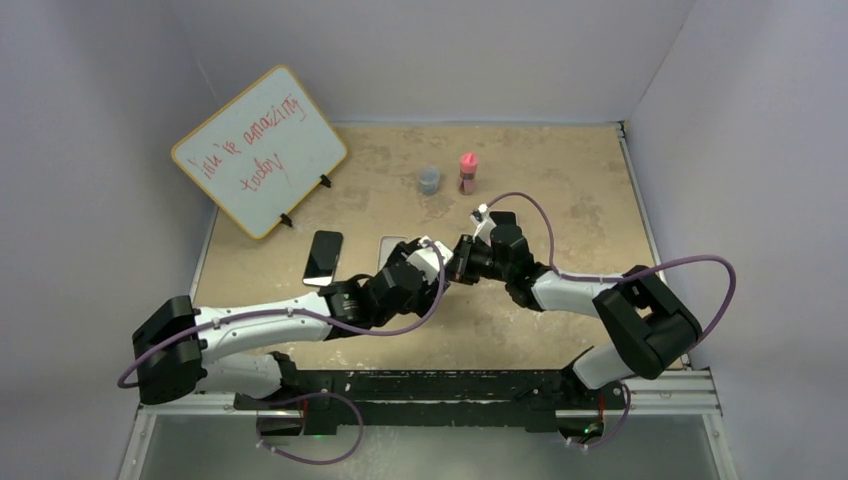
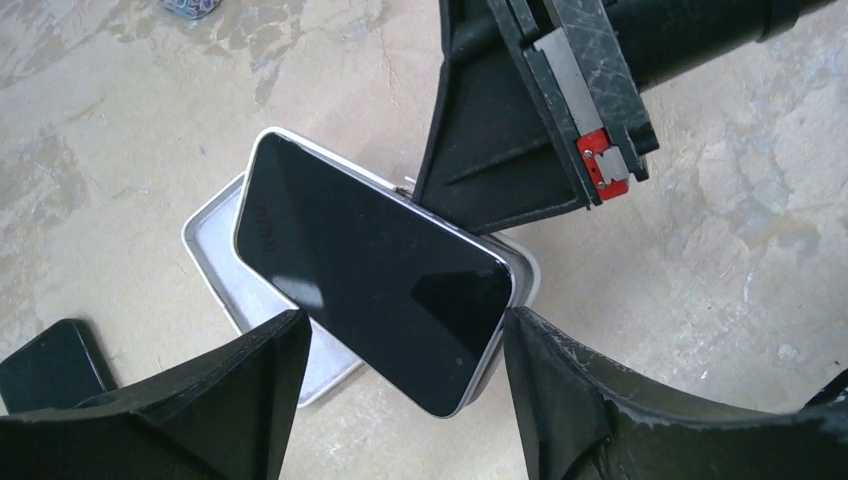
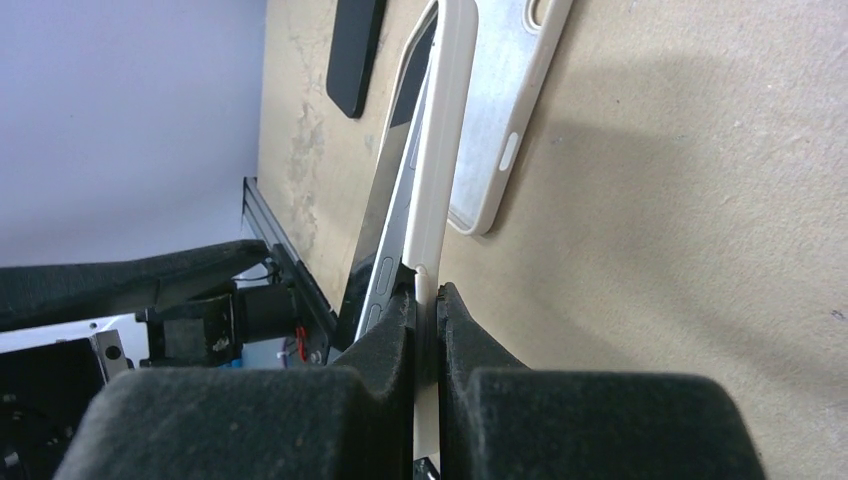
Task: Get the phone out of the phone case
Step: Remove the phone case from the phone.
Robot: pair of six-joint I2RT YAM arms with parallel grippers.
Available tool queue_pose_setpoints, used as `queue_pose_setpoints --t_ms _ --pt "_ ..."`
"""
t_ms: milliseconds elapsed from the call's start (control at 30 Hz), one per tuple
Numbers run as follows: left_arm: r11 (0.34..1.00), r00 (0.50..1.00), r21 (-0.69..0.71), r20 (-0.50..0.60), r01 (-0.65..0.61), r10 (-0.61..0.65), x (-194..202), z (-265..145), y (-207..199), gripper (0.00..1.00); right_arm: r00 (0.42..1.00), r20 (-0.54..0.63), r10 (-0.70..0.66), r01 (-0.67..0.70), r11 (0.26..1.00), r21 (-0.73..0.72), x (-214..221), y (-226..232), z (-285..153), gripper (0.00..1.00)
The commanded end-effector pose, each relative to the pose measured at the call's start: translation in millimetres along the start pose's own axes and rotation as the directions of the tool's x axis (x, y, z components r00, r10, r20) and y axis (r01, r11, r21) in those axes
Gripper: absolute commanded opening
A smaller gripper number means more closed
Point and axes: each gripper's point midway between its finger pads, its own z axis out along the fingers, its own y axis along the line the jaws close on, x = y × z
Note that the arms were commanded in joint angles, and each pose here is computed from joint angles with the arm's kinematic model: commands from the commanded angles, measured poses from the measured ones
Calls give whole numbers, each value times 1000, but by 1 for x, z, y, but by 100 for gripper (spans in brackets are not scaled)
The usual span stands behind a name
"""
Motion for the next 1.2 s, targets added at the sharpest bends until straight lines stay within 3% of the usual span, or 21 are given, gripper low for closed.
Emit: queue_pose_setpoints --t_ms 0,200,500,733,1167 --pt "998 998 -46 42 -49 51 -22 2 2 71 997 64 -40 45 995 -91 -26 36 -3 0" --pt "996 996 -28 12 -88 88 -15 10 -10 63 997 63 -36 42 994 -98 -27 38 -3 0" --pt "995 995 -23 6 -102 102 -12 12 -21 65 998 58 -36 42 994 -101 -26 39 -2 0" --pt "984 994 -144 -15 -108 107 -13 12 -2 48 998 56 -35 41 994 -101 -24 38 -4 0" --pt "964 981 -195 -109 -180 161 0 33 -4 47 996 62 -62 68 992 -109 -26 45 -9 0"
